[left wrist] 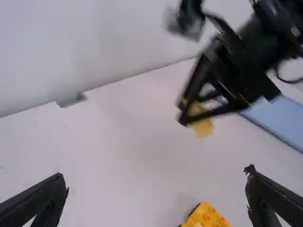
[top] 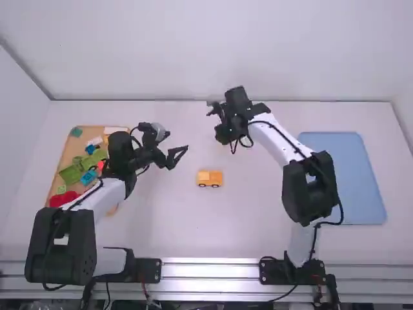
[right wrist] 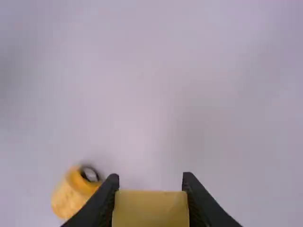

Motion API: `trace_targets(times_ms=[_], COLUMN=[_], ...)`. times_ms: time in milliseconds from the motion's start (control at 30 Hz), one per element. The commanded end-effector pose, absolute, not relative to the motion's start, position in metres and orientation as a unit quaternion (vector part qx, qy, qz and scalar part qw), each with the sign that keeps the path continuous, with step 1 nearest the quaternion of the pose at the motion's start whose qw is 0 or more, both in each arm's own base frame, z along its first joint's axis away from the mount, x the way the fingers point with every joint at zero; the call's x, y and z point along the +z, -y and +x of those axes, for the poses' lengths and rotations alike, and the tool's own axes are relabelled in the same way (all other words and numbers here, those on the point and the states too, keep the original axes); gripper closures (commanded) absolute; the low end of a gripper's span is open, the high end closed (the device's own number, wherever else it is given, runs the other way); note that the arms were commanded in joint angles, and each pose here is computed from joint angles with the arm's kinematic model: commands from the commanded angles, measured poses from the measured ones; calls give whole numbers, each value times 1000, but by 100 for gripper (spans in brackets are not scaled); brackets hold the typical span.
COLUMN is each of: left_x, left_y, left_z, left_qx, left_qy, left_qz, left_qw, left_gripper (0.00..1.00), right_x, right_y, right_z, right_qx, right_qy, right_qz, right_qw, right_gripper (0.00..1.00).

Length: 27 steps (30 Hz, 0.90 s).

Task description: Assemble lego blocks to make yellow taxi

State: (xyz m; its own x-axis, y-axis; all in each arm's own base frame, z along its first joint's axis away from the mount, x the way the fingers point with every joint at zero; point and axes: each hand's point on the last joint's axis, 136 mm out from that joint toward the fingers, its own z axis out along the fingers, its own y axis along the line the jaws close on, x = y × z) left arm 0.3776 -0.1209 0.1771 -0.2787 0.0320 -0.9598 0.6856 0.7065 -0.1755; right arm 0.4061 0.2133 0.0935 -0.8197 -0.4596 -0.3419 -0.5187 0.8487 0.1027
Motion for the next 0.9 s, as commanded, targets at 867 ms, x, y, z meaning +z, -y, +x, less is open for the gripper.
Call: trace_targets(times_ms=[867], left_x=[146], left_y=[99], left_z=[402], left_qx=[-232], left_qy=[-779], left_qz=[193], left_qw=[550], left_gripper=[1], right_x=[12], right_y=[-144], right_z=[336], right_qx=[71], right_qy=[-797], right_qz=[597], right_qw=[-60], right_gripper=[94])
